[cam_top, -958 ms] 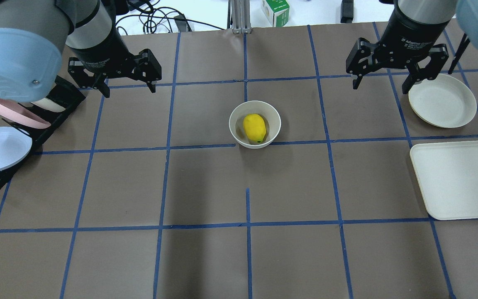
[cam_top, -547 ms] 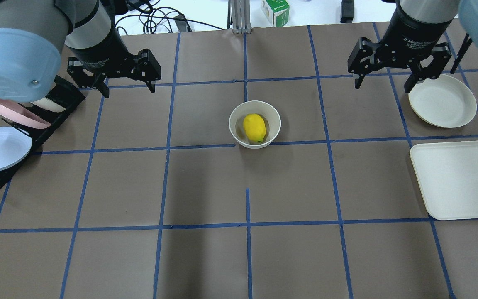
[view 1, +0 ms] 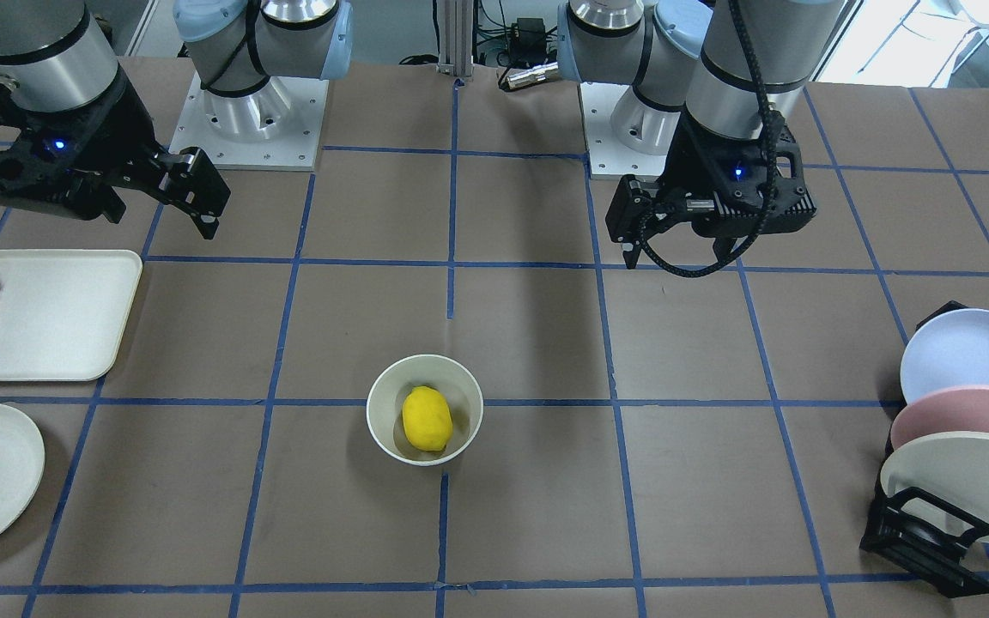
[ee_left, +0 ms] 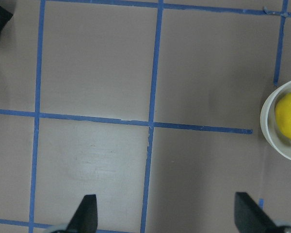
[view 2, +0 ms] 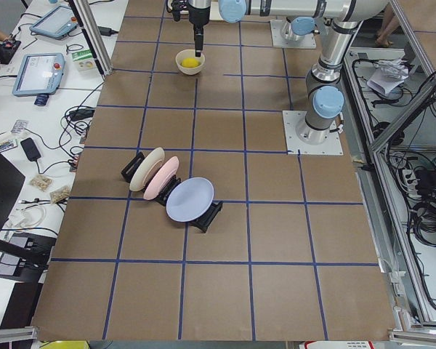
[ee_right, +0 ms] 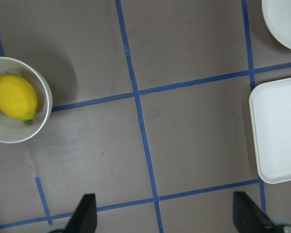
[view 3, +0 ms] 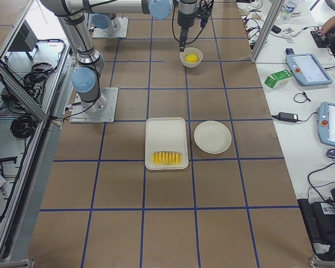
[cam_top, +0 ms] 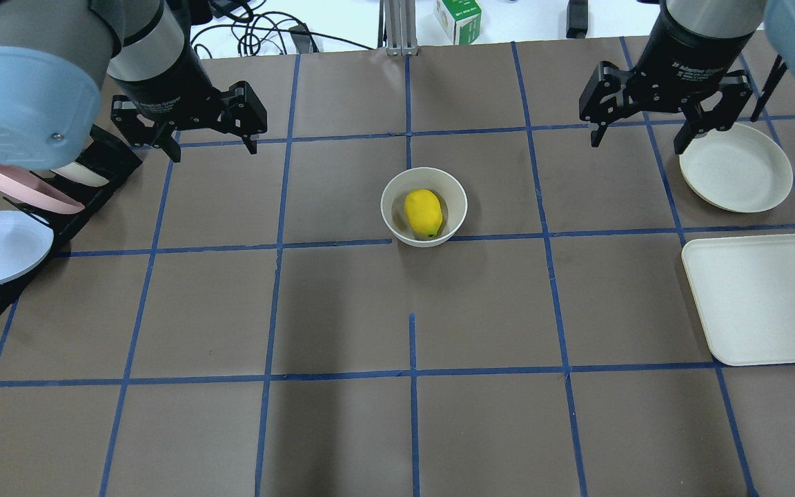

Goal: Place bowl and put lemon in it

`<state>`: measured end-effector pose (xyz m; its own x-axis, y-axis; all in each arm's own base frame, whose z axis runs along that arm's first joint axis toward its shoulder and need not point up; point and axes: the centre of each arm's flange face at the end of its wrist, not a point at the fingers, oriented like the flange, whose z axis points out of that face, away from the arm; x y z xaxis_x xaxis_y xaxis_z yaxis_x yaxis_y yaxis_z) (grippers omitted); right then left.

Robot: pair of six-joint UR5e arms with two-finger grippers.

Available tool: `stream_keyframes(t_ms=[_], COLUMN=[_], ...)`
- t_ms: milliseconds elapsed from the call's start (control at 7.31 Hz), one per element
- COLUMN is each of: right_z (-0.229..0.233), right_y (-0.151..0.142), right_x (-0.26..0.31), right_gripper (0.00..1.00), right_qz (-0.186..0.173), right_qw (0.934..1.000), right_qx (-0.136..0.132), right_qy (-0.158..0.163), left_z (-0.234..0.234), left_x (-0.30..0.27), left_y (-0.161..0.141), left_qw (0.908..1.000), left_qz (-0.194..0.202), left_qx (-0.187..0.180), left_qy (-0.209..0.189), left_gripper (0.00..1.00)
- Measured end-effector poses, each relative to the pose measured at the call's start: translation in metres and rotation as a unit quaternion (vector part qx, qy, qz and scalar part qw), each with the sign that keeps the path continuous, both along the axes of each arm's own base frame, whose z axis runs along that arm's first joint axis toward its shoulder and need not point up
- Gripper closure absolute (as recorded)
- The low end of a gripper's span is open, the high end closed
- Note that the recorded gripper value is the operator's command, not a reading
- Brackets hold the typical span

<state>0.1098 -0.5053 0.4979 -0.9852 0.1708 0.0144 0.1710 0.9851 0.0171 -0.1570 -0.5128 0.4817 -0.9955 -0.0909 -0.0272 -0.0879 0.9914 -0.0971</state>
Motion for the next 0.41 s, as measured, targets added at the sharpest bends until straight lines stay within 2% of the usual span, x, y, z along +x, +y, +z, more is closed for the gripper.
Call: stream_keyframes(t_ms=[411], right_z=[0.0016], right_y=[0.0102], right_x=[0.0046], right_gripper=[0.0], right_qz=[0.003], right_qw=[1.0], right_qx=[-0.001], right_qy=[-0.003], left_z=[0.0012], left_x=[-0.0004], left_y=[0.0006], left_qw=[1.0], left_qz=[-0.001], left_qx=[-0.001], left_qy=[0.0], left_gripper=[0.0])
